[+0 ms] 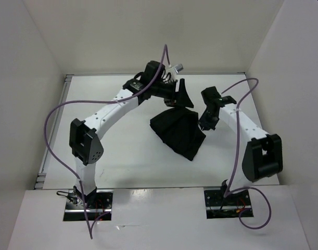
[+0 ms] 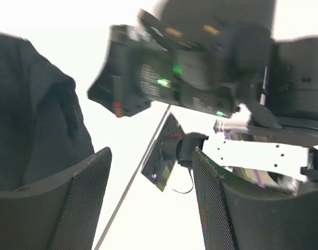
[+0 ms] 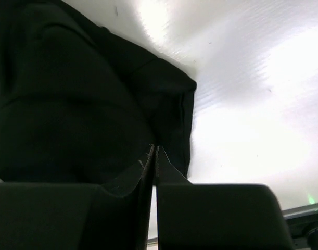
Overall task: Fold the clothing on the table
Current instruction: Fold the skirt
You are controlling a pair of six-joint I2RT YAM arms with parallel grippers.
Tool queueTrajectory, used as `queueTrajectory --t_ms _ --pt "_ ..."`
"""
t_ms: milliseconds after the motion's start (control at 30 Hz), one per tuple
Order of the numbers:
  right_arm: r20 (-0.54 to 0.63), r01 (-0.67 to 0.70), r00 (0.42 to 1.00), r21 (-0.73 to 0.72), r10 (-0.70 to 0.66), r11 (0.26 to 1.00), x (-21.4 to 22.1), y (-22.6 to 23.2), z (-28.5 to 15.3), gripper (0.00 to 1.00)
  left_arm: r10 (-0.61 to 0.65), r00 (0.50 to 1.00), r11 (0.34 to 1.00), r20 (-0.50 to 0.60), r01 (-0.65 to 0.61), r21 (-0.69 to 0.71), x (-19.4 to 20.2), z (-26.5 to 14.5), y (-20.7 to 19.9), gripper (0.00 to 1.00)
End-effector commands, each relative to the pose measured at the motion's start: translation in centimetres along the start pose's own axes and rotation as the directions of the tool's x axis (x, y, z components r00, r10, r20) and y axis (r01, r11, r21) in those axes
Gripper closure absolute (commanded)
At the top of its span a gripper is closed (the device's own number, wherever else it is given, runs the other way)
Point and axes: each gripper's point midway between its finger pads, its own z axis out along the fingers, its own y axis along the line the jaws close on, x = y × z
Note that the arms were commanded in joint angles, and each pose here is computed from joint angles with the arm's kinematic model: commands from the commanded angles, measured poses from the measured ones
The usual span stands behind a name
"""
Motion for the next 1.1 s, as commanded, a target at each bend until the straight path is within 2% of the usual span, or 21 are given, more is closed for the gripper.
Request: queueTrajectory --t_ms 0,67,167,200,300,367,467,500,567,667,733,833,933,1067 --pt "0.115 -0.105 0.988 -0.006 0.105 0.994 -1.9 -1.0 -5.1 0.92 0.077 0.994 0.996 0.076 -0.072 -0.059 -2.0 -2.6 -0.7 0.29" --pt "0.180 -0.126 0.975 -0.031 0.129 0.992 -3.1 -1.3 -7.5 0.92 0.075 0.993 0.982 0.089 -0.058 -0.178 -2.7 -2.1 2.8 0.32" --pt "0.236 -0.077 0.966 -0.130 0.106 0.989 -5.4 1.1 -10.0 0.90 0.098 0.992 0.958 0.076 -0.074 -0.277 -3.2 -1.3 7.2 0.49" --pt "0.232 -0.053 0.968 -0.180 0.094 0.982 -5.9 2.6 -10.1 0.90 0.090 0.995 0.955 0.053 -0.071 -0.288 -2.7 -0.1 8.9 0.72" --pt "0.209 0.042 0.978 -0.239 0.009 0.970 -6.4 6.5 -9.1 0.95 0.066 0.996 0.933 0.057 -0.042 -0.358 -3.2 0.6 12.9 0.99" --pt "0.237 0.081 0.971 -0.268 -0.016 0.960 -7.5 9.2 -8.5 0.99 0.064 0.995 0.911 0.079 -0.026 -0.411 -4.1 0.2 15.2 1.00" --pt "0.222 0.117 0.974 -0.334 -0.042 0.935 -8.2 12.2 -7.3 1.00 0.043 0.996 0.884 0.083 0.001 -0.467 -4.1 -0.3 18.0 1.00" --pt "0.173 0.139 0.981 -0.330 -0.085 0.934 -7.1 13.2 -5.5 1.00 0.036 0.997 0.876 0.068 0.001 -0.482 -3.7 0.0 18.9 1.00" --pt "0.166 0.161 0.980 -0.344 -0.109 0.925 -6.8 14.6 -4.1 1.00 -0.001 0.998 0.862 0.068 0.036 -0.505 -3.2 -0.7 21.1 1.00" --pt "0.084 0.177 0.984 -0.324 -0.158 0.929 -4.9 14.9 -0.7 1.00 -0.037 0.998 0.856 0.048 0.057 -0.513 -1.4 -0.4 23.2 1.00" --pt "0.033 0.175 0.984 -0.280 -0.173 0.944 -3.4 13.4 0.7 1.00 -0.073 0.996 0.851 0.042 0.084 -0.518 -0.4 -0.5 24.2 1.00" --pt "0.031 0.176 0.984 -0.231 -0.174 0.957 -2.3 10.8 0.3 1.00 -0.104 0.994 0.850 0.029 0.104 -0.516 1.2 0.2 25.5 1.00" --pt "-0.043 0.182 0.981 -0.149 -0.191 0.972 0.3 7.0 0.3 1.00 -0.133 0.991 0.857 0.015 0.123 -0.500 2.3 0.8 26.1 1.00" --pt "-0.108 0.169 0.979 -0.053 -0.174 0.984 3.3 2.8 -2.1 1.00 -0.157 0.988 0.854 -0.004 0.134 -0.503 3.3 1.2 26.8 1.00"
